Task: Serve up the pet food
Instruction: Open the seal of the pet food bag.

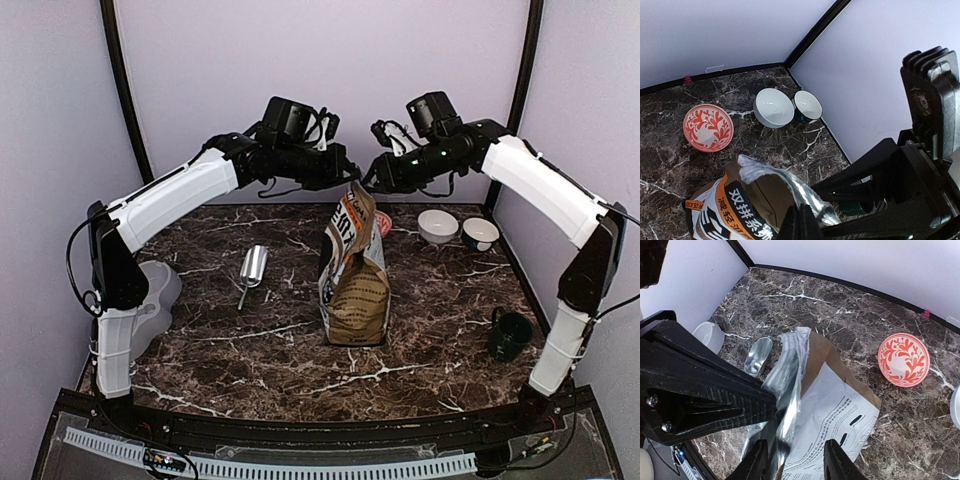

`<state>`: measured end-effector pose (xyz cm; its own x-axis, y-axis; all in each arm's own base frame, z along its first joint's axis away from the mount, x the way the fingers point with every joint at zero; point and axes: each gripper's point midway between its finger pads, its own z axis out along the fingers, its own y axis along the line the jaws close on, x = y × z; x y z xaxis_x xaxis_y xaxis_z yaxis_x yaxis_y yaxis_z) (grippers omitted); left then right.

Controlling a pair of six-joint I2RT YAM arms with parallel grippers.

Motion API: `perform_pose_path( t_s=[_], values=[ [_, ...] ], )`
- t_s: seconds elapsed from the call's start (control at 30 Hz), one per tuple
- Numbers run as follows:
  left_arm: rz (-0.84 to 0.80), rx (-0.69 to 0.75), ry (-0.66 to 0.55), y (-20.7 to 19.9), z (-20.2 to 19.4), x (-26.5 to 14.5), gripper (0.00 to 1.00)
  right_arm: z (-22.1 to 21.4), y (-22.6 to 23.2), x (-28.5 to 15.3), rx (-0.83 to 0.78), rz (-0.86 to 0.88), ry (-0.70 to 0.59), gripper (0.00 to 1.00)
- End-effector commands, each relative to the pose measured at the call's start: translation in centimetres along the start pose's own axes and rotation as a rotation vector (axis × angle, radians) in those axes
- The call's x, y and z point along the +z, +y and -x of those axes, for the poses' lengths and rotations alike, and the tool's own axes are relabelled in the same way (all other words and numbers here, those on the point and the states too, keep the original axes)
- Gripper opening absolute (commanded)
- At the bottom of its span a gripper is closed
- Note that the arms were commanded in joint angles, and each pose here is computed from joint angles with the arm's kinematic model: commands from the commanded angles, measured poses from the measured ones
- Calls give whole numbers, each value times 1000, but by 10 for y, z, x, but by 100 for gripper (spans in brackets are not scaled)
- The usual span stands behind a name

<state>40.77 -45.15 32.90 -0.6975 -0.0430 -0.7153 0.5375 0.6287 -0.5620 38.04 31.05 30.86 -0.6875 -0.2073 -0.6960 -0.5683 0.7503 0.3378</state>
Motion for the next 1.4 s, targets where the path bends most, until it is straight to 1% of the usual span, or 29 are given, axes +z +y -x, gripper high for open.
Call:
perform_pose_path(
  t_s=[0.0, 0.07, 0.1, 0.13, 0.17, 0.2, 0.23, 0.37, 0.6, 0.77, 1.07, 1.13, 1.2, 1.27, 1.37],
  values=[
    [-20, 27, -21, -13, 9, -21, 0, 12, 12, 4, 10, 74, -28, 35],
    [-20, 27, -21, -13, 9, -21, 0, 10, 11, 6, 11, 76, -21, 27],
    [-20, 29, -19, -13, 9, -21, 0, 10, 11, 6, 11, 73, -21, 21],
    [-18, 29, -19, -13, 9, -21, 0, 10, 10, 6, 10, 69, -21, 12],
    [-17, 30, -20, -13, 9, -22, 0, 11, 10, 5, 9, 65, -23, 7],
    [-14, 31, -21, -12, 9, -22, 0, 11, 10, 4, 7, 61, -26, 2],
    [-12, 31, -24, -12, 10, -23, 0, 12, 9, 3, 6, 56, -28, 0],
    [-2, 40, -29, -13, 13, -27, 0, 16, 4, -3, -6, 12, -36, 0],
    [81, 86, -47, -7, 22, -47, 0, 27, -9, -22, -31, -95, -64, 0],
    [155, 131, -64, 0, 32, -66, 0, 31, -16, -31, -36, -135, -74, 0],
    [245, 178, -67, 19, 42, -86, 0, 25, -27, -32, -44, -192, -36, 0],
    [232, 173, -68, 17, 42, -85, 0, 24, -23, -30, -39, -167, -35, 0],
    [185, 153, -59, 11, 39, -80, 0, 25, -17, -28, -33, -128, -39, 0],
    [152, 130, -46, 7, 34, -75, 3, 26, -11, -27, -29, -93, -43, 0],
    [148, 108, -32, 3, 27, -71, 13, 26, -4, -27, -24, -61, -45, 16]
  ],
)
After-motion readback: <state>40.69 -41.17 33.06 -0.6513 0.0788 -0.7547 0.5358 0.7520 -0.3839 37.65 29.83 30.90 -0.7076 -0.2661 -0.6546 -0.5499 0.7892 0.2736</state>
